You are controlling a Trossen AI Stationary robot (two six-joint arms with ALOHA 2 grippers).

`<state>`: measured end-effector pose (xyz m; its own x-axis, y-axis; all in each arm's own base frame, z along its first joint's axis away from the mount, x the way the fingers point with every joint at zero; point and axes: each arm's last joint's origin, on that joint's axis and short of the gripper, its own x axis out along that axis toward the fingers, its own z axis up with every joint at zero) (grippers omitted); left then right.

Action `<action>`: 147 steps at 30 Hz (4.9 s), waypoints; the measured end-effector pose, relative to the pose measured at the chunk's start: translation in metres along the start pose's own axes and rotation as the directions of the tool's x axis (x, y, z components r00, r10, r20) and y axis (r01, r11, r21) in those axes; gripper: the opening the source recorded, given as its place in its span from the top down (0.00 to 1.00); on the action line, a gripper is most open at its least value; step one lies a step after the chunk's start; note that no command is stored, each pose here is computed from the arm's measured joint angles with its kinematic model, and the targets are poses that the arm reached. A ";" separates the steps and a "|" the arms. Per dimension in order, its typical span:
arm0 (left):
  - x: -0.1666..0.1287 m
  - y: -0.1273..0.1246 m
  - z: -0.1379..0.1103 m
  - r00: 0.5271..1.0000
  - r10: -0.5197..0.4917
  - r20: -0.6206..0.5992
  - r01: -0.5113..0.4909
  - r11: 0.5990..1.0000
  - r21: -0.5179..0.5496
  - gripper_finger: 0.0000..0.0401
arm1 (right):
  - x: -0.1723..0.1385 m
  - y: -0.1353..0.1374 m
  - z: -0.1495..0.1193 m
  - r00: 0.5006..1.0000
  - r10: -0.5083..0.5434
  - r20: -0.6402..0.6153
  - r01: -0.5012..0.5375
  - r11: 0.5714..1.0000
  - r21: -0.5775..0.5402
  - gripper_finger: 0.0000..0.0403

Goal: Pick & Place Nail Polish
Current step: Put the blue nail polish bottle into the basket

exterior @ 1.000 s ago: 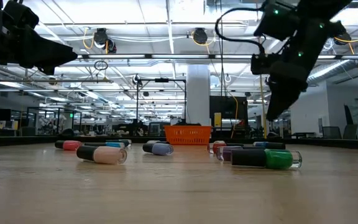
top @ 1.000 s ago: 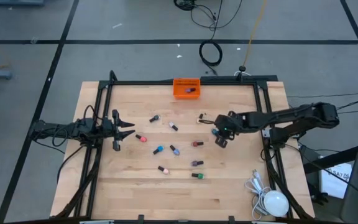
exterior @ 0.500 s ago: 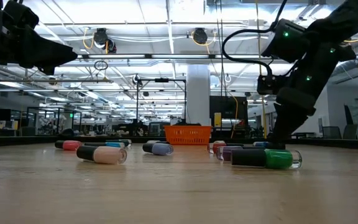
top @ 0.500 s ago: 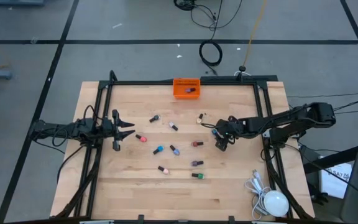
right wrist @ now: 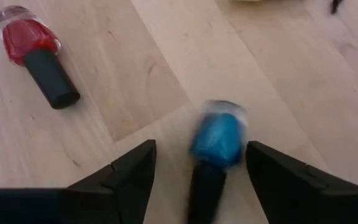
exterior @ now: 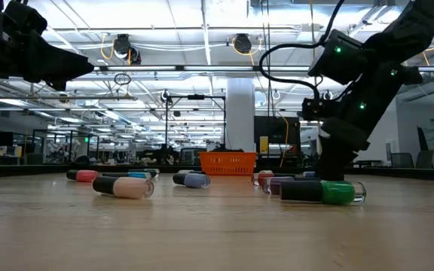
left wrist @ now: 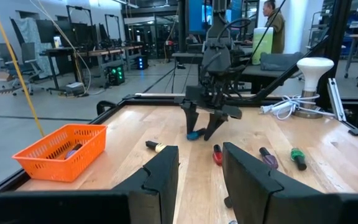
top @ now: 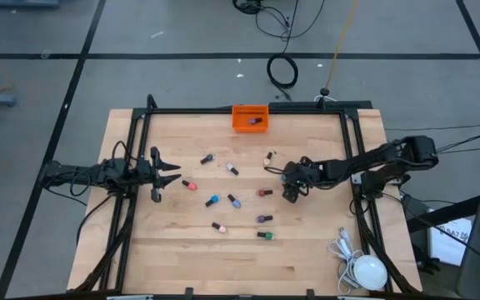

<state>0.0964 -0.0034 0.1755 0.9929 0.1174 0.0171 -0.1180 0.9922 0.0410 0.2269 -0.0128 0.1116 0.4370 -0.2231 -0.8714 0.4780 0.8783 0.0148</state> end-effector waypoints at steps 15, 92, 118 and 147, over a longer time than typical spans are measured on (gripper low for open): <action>0.000 0.000 0.000 1.000 -0.001 0.000 0.001 1.000 0.000 0.69 | -0.008 0.000 -0.001 0.996 0.079 -0.034 -0.081 0.994 -0.067 0.59; 0.000 0.000 0.000 1.000 -0.006 0.001 0.006 1.000 0.000 0.69 | -0.094 0.034 0.069 0.205 0.894 0.399 -0.672 0.424 -0.607 0.87; 0.000 0.000 0.000 1.000 -0.007 0.000 0.007 1.000 0.000 0.69 | -0.077 0.031 0.063 0.423 0.787 0.450 -0.614 0.614 -0.497 0.87; 0.000 0.000 0.000 1.000 -0.007 0.000 0.007 1.000 0.000 0.69 | -0.019 -0.008 0.060 0.821 0.306 0.482 -0.272 0.952 -0.141 0.87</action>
<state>0.0964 -0.0035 0.1756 0.9937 0.1108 0.0173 -0.1114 0.9929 0.0411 0.2605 -0.0409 0.1579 0.8724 -0.1186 -0.4741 0.2286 0.9565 0.1813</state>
